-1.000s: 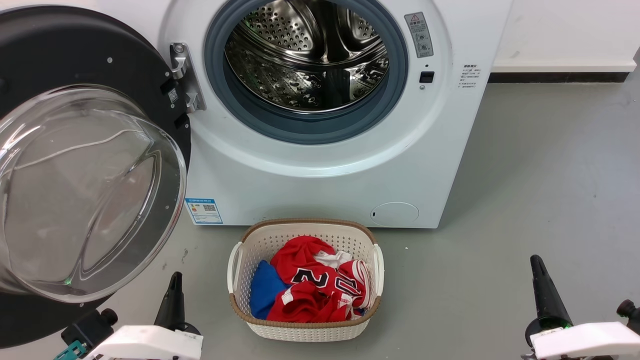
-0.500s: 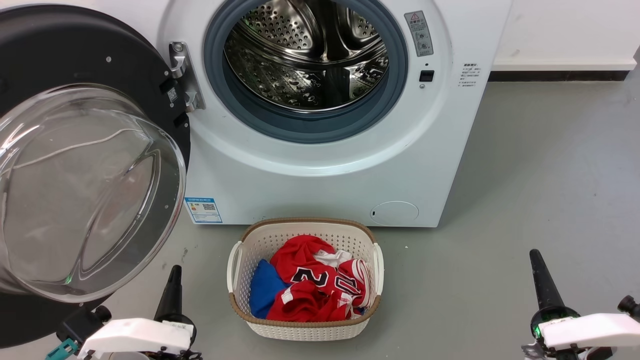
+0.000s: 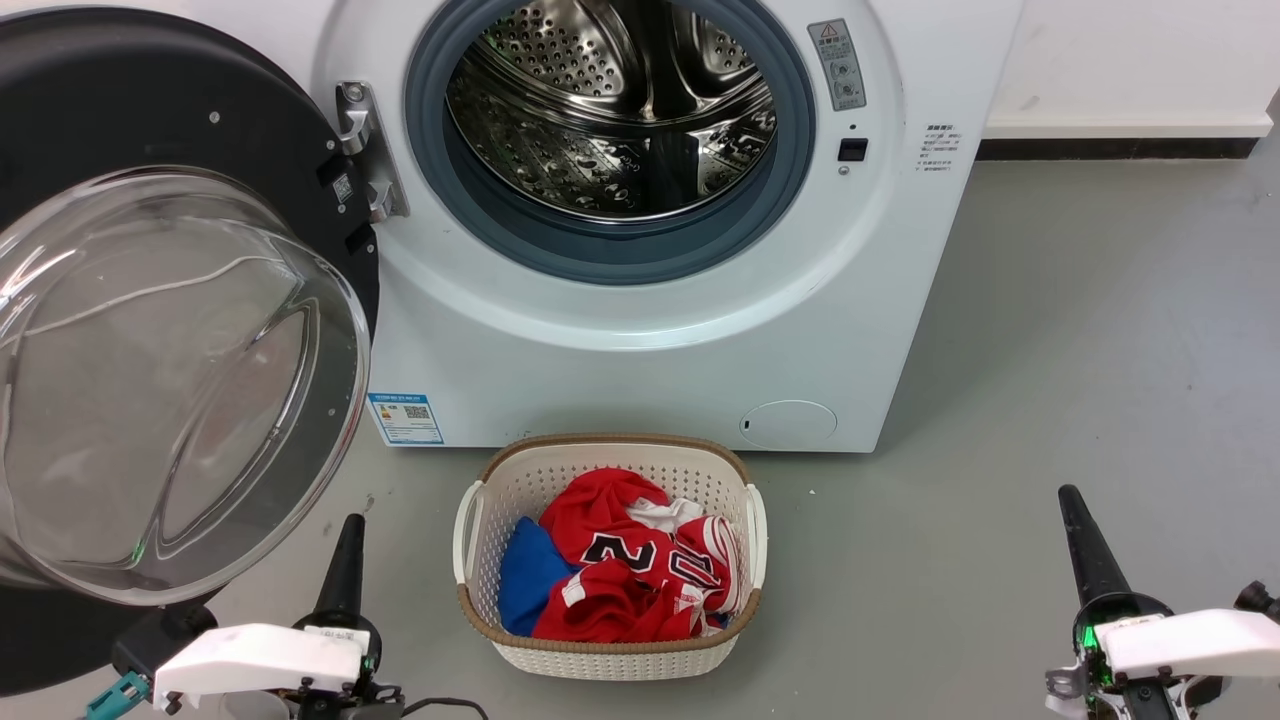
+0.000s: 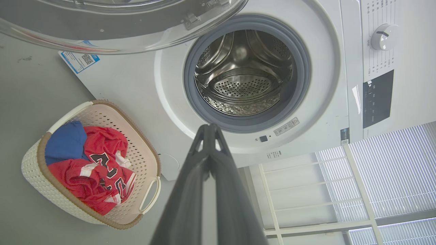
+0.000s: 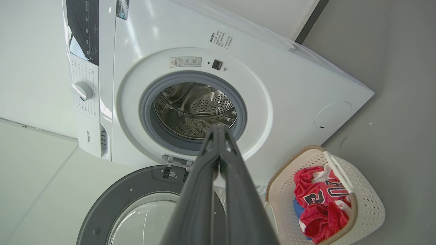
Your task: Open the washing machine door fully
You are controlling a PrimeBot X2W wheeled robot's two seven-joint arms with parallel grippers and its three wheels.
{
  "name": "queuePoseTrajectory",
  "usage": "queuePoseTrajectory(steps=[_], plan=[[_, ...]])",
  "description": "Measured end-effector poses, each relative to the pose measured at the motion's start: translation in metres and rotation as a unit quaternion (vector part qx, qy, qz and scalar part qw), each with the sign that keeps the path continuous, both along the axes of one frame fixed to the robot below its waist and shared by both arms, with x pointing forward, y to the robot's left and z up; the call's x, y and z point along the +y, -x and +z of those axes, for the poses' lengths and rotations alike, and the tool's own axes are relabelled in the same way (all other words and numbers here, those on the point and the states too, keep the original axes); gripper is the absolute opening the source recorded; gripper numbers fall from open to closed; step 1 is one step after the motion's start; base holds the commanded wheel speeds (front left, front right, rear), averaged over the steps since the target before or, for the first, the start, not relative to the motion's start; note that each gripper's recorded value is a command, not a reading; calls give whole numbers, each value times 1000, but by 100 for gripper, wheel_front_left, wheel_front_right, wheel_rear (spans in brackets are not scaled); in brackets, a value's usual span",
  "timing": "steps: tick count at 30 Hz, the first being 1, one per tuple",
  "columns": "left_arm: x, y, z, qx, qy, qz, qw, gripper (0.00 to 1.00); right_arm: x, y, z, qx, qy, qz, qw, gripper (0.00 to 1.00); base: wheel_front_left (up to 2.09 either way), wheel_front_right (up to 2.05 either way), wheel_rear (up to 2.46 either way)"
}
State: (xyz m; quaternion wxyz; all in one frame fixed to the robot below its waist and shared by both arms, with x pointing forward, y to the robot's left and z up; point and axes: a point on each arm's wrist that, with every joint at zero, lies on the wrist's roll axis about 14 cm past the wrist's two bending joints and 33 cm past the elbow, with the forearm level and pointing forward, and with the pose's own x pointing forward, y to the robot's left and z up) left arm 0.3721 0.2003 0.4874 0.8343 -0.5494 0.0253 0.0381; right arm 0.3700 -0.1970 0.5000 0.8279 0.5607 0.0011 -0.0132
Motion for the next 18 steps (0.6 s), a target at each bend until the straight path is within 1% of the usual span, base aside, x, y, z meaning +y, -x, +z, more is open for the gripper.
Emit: queuePoseTrajectory(steps=[18], plan=[[0,-6,5,-12,85,-1,996,0,-1,-7,0,2,-78,2,997,0,0,0,0]])
